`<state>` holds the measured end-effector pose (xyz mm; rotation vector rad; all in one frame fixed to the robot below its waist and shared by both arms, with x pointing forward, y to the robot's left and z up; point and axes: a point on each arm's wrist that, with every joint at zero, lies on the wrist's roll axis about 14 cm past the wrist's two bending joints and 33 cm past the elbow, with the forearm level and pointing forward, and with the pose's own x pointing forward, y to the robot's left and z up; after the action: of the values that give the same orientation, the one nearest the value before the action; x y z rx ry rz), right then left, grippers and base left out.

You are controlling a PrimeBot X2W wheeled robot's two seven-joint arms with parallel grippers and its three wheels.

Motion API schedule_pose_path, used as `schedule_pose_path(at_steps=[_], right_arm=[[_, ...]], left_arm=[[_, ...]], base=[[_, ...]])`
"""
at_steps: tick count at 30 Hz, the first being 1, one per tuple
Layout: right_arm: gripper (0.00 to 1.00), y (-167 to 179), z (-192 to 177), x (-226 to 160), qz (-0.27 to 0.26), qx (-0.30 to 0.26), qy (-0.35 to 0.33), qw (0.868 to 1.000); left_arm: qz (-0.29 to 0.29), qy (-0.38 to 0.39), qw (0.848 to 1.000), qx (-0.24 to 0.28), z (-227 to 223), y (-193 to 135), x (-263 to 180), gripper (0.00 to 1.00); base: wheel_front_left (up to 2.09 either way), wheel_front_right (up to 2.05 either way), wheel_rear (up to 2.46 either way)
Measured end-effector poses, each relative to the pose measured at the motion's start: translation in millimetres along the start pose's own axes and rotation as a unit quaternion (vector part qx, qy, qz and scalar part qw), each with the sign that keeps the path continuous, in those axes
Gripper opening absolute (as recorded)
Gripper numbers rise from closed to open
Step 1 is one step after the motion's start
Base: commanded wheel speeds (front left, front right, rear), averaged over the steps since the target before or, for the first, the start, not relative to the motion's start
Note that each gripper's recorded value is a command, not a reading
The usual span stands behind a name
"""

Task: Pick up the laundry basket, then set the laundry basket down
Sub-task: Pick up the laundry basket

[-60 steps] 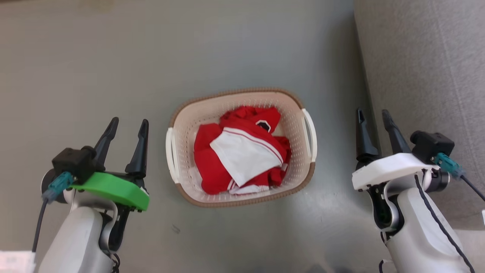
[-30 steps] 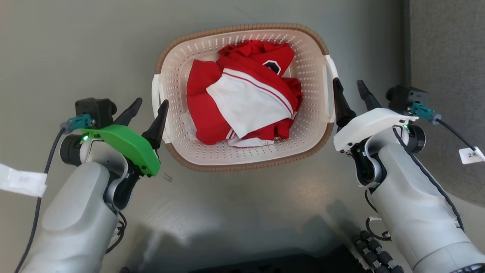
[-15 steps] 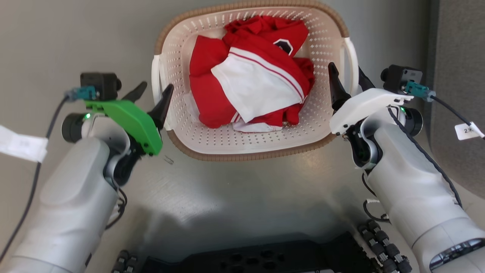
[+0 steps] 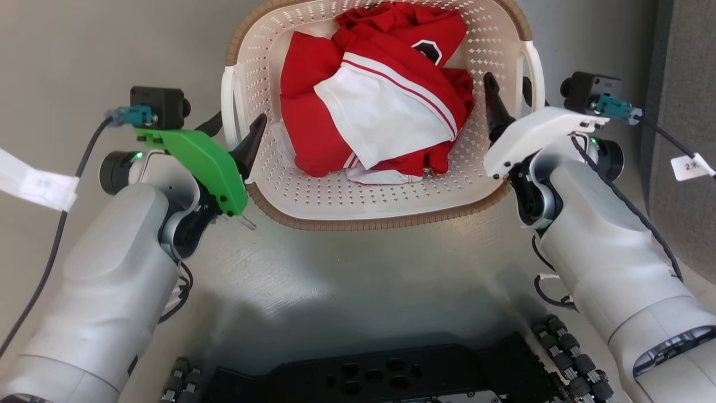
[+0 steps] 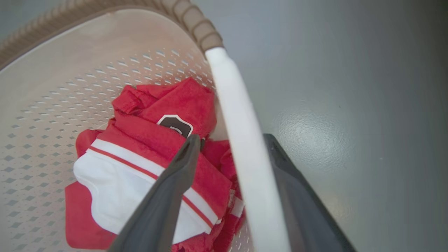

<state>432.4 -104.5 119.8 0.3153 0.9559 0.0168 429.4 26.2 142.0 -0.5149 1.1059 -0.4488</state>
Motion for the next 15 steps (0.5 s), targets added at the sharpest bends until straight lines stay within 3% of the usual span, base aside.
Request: schedule_pose_path(at_steps=[1, 2, 3, 4, 5, 15], right_arm=[[0.67, 0.2, 0.1, 0.7, 0.001, -0.002, 0.001, 1.0], [0.48, -0.2, 0.2, 1.2, 0.001, -0.003, 0.001, 1.0], [0.42, -0.6, 0.0, 1.6, 0.0, -0.004, 0.002, 1.0], [0.27, -0.3, -0.4, 1.7, 0.001, -0.004, 0.003, 1.0], [0.0, 0.1, -0.5, 1.9, 0.002, -0.005, 0.004, 1.0], [0.0, 8.7, 6.0, -3.5, 0.015, -0.012, -0.001, 1.0]], left_arm=[[-0.001, -0.001, 1.0, 0.001, 1.1, -0.3, 0.6, 1.0], [-0.001, 0.0, 1.0, 0.002, 1.6, -0.3, 1.1, 0.89], [-0.001, 0.0, 1.0, 0.001, 1.8, -0.3, 1.5, 0.67], [-0.002, 0.001, 1.0, 0.002, 2.1, -0.5, 1.8, 0.38], [-0.002, 0.002, 1.0, 0.003, 2.1, -0.9, 2.2, 0.0], [0.012, -0.003, 1.0, 0.013, 6.1, 3.2, -3.2, 0.0]], base=[[0.0, 0.0, 0.0], [0.0, 0.0, 0.0], [0.0, 0.0, 0.0], [0.0, 0.0, 0.0], [0.0, 0.0, 0.0], [0.0, 0.0, 0.0]])
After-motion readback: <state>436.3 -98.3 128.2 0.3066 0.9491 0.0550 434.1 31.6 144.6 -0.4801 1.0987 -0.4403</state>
